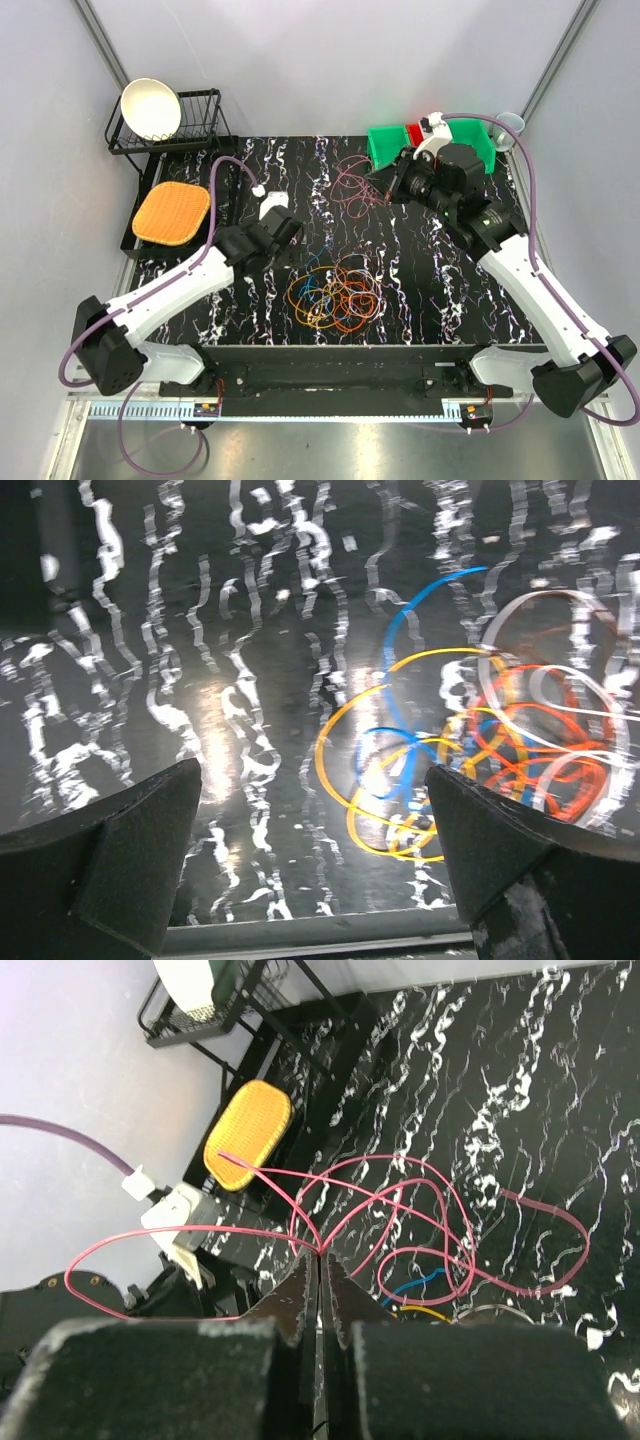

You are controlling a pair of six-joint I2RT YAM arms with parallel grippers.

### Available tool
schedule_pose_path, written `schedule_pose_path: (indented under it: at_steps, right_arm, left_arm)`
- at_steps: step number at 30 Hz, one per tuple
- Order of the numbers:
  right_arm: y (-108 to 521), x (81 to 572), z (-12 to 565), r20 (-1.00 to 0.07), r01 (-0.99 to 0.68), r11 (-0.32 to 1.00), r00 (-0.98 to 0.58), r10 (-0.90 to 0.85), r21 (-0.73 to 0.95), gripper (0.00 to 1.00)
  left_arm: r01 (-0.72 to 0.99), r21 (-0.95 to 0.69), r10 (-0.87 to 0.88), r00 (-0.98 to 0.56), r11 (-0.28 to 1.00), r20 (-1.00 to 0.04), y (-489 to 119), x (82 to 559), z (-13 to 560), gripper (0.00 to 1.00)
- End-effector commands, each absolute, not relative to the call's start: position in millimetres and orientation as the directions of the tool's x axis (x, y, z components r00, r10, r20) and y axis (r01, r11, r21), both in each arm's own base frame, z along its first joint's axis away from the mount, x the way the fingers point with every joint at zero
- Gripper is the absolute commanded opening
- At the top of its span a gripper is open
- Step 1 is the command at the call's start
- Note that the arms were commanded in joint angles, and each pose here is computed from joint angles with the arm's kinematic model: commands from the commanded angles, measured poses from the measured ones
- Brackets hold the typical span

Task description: Untangle the cables

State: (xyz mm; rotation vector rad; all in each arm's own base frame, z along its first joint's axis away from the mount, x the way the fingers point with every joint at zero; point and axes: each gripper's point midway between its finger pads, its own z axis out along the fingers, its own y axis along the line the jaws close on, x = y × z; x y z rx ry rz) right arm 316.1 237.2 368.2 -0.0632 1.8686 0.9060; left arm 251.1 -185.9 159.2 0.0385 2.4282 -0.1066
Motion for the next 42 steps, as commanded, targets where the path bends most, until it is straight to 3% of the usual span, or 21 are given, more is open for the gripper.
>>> schedule_pose_path:
  at_steps: [1, 11, 22, 31, 42]
  right_arm:
    - [235.9, 310.8, 369.1, -0.796, -0.415, 0.703, -0.479, 0.371, 0.578, 0.00]
    - [224.4, 292.3, 301.5, -0.695, -0.261, 0.743, -0.624, 0.358, 0.616, 0.00]
    - [199.0, 309.8, 308.2, -0.722, -0.134, 0.803, -0.539, 0.433, 0.581, 0.00]
    - [180.7, 367.5, 350.1, -0.837, -0.062, 0.881, -0.350, 0.420, 0.469, 0.00]
    - [159.4, 461.2, 386.2, -0.840, -0.055, 0.869, -0.294, 0.456, 0.491, 0.00]
  left_arm:
    - [0.068, 0.004, 0.055, -0.782, 0.998, -0.621, -181.0, 252.0, 154.4, 0.99]
    - [-0.038, 0.043, -0.001, -0.756, 0.998, -0.655, -134.0, 226.0, 135.7, 0.99]
    - [-0.074, 0.047, -0.018, -0.695, 0.996, -0.719, -112.4, 222.1, 146.2, 0.99]
    - [0.008, 0.160, 0.116, -0.725, 0.987, -0.679, -102.5, 216.2, 170.1, 0.97]
    - [0.019, 0.057, 0.056, -0.631, 0.998, -0.774, -95.3, 210.2, 197.9, 0.99]
